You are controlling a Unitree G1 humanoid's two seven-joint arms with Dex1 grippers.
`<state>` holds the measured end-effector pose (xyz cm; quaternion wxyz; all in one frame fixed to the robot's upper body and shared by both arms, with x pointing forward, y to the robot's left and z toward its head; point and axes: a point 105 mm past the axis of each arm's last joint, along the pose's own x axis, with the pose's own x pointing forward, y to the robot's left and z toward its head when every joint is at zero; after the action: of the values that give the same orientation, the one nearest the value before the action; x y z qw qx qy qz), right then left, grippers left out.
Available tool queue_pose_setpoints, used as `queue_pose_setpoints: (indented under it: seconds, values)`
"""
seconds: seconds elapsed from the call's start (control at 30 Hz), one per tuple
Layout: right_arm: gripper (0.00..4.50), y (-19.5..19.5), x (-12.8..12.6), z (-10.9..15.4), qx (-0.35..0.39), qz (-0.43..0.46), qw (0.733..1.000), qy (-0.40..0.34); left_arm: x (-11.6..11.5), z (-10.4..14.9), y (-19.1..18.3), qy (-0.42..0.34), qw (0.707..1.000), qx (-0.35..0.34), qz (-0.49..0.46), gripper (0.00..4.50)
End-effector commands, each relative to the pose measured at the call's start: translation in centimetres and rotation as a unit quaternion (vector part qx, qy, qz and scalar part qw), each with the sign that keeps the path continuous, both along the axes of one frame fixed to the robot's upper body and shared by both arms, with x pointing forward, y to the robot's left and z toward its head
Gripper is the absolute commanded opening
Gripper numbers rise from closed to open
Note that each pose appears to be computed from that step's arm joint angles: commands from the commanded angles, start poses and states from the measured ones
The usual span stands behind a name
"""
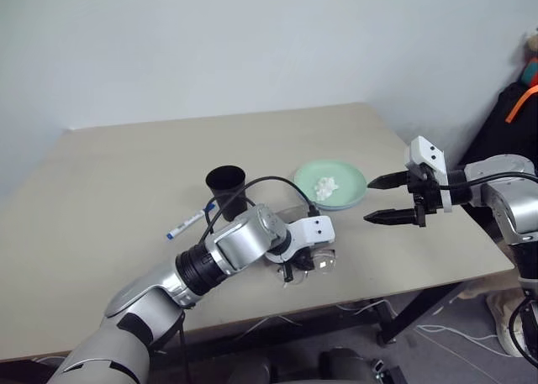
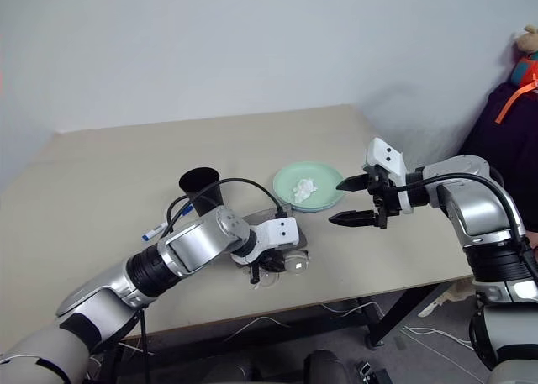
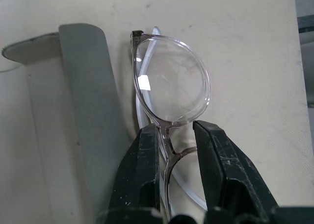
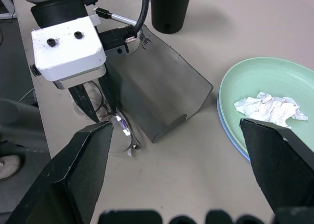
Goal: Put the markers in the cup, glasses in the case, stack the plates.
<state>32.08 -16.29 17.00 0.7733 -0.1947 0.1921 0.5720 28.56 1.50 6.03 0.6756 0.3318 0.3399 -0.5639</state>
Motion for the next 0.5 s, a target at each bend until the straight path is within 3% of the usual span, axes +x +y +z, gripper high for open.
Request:
queue_pose_setpoints:
  seconds: [0.03,0.17,0.5]
  values:
    - [4.50,0.64,-0.09,1.05,0.007,0.013,1.000,-0.022,0.90,1.40,-0.46,-0.035,0.999,-0.001,-0.010,0.88]
    - [4.50,0.73,-0.11,1.00,0.008,0.014,1.000,-0.023,0.81,1.40,-0.52,-0.035,0.999,0.000,-0.015,0.03]
    - [4.50,0.82,-0.14,1.01,0.008,0.016,1.000,-0.025,0.48,1.41,-0.60,-0.032,0.999,-0.001,-0.028,0.03]
